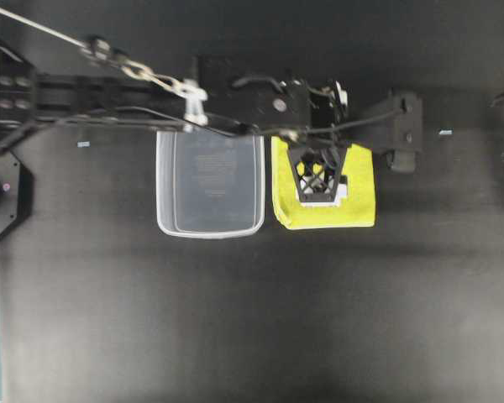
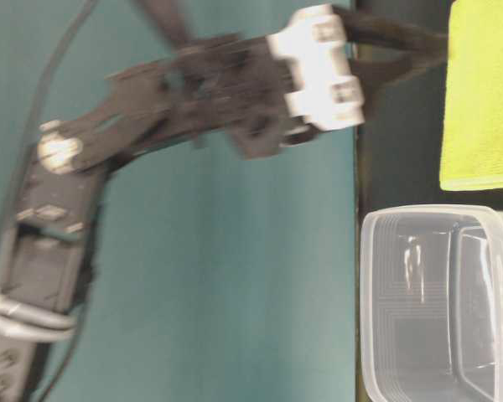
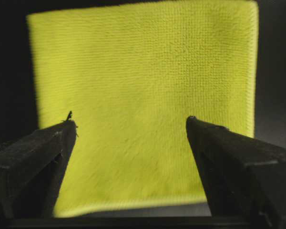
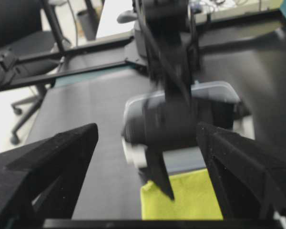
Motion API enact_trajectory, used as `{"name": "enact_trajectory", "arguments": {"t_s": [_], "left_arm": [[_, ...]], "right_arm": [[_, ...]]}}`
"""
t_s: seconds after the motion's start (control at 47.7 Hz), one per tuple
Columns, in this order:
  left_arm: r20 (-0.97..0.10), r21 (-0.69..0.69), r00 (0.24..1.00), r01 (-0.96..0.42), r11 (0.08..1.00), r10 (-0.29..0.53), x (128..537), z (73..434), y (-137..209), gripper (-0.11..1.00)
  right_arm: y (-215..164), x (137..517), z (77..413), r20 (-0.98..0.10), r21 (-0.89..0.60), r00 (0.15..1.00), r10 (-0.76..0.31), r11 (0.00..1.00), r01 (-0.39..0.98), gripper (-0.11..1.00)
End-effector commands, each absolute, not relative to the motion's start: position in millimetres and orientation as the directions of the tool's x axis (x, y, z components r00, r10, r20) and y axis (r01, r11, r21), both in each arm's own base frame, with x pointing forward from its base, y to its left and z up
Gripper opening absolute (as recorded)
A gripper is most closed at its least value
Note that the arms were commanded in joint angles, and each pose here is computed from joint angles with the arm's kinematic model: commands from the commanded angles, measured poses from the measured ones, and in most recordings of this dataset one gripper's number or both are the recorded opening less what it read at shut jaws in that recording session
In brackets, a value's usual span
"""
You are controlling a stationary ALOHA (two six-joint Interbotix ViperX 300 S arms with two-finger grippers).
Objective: Place the yellow towel into the container with the left arm.
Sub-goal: 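Lower the open left gripper onto the towel and close on it, then lift the towel with the left gripper off the table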
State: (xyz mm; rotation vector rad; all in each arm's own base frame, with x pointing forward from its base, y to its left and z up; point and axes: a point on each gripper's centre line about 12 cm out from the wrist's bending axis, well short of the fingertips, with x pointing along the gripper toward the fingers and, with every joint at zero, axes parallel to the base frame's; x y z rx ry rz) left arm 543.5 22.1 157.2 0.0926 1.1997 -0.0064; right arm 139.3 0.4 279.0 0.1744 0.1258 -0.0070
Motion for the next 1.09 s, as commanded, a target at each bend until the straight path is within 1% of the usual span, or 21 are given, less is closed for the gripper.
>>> {"name": "enact_trajectory", "arguments": {"t_s": [0.0, 0.105, 0.294, 0.482, 0.608, 0.65, 0.713, 0.776, 0.797, 0.881, 0.943, 0.964, 1.027, 1.069], "left_arm": [[-0.939, 0.07, 0.342, 0.063, 0.996, 0.044, 546.8, 142.0, 17.6, 0.91], [-0.952, 0.066, 0.303, 0.082, 0.994, 0.039, 546.0, 123.6, 11.6, 0.91], [-0.968, 0.062, 0.248, 0.08, 0.995, 0.041, 538.2, 99.3, 15.0, 0.91], [-0.969, 0.057, 0.242, 0.058, 0.997, 0.042, 533.5, 93.4, 21.2, 0.9], [-0.964, 0.059, 0.263, 0.063, 0.996, 0.04, 536.9, 96.9, 17.2, 0.87], [-0.963, 0.059, 0.266, 0.072, 0.996, 0.038, 537.7, 97.9, 13.1, 0.82], [-0.962, 0.062, 0.271, 0.093, 0.994, 0.034, 538.2, 100.0, 5.6, 0.69], [-0.96, 0.063, 0.277, 0.1, 0.993, 0.033, 538.9, 102.2, 2.3, 0.53], [-0.959, 0.063, 0.28, 0.102, 0.993, 0.032, 539.3, 103.5, 1.5, 0.46], [-0.953, 0.067, 0.301, 0.099, 0.993, 0.034, 540.9, 113.7, 2.5, 0.23], [-0.946, 0.068, 0.321, 0.096, 0.993, 0.034, 542.4, 123.9, 4.0, 0.1], [-0.942, 0.069, 0.333, 0.093, 0.993, 0.034, 543.3, 129.6, 4.8, 0.07], [-0.931, 0.072, 0.364, 0.088, 0.994, 0.035, 545.7, 146.9, 6.5, 0.07], [-0.919, 0.077, 0.393, 0.084, 0.994, 0.038, 546.9, 165.1, 7.5, 0.07]], "right_arm": [[0.2, 140.2, 282.6, -0.118, 0.185, 0.993, 0.002, 0.983, 0.02, 0.81], [0.2, 140.0, 282.3, -0.116, 0.192, 0.993, 0.002, 0.981, 0.02, 0.81], [0.2, 140.0, 280.9, -0.121, 0.192, 0.993, 0.002, 0.981, 0.021, 0.81], [0.2, 140.1, 280.4, -0.121, 0.192, 0.993, 0.002, 0.981, 0.021, 0.8], [0.2, 140.1, 278.9, -0.125, 0.192, 0.992, 0.002, 0.981, 0.022, 0.8], [0.2, 140.2, 278.5, -0.125, 0.192, 0.992, 0.002, 0.981, 0.022, 0.8], [0.0, 140.2, 277.9, -0.127, 0.192, 0.992, 0.001, 0.981, 0.024, 0.8], [0.0, 140.0, 278.1, -0.125, 0.191, 0.992, 0.0, 0.981, 0.024, 0.8], [0.0, 140.2, 277.9, -0.127, 0.192, 0.992, 0.001, 0.981, 0.024, 0.8], [0.0, 140.0, 277.4, -0.127, 0.192, 0.992, 0.001, 0.981, 0.024, 0.8], [0.2, 140.0, 276.8, -0.128, 0.192, 0.992, 0.002, 0.981, 0.023, 0.8], [0.0, 139.8, 276.8, -0.128, 0.191, 0.992, 0.001, 0.981, 0.024, 0.8], [0.0, 139.1, 277.5, -0.124, 0.191, 0.992, 0.001, 0.981, 0.023, 0.8], [0.2, 138.8, 278.3, -0.121, 0.191, 0.993, 0.002, 0.981, 0.021, 0.8]]}}
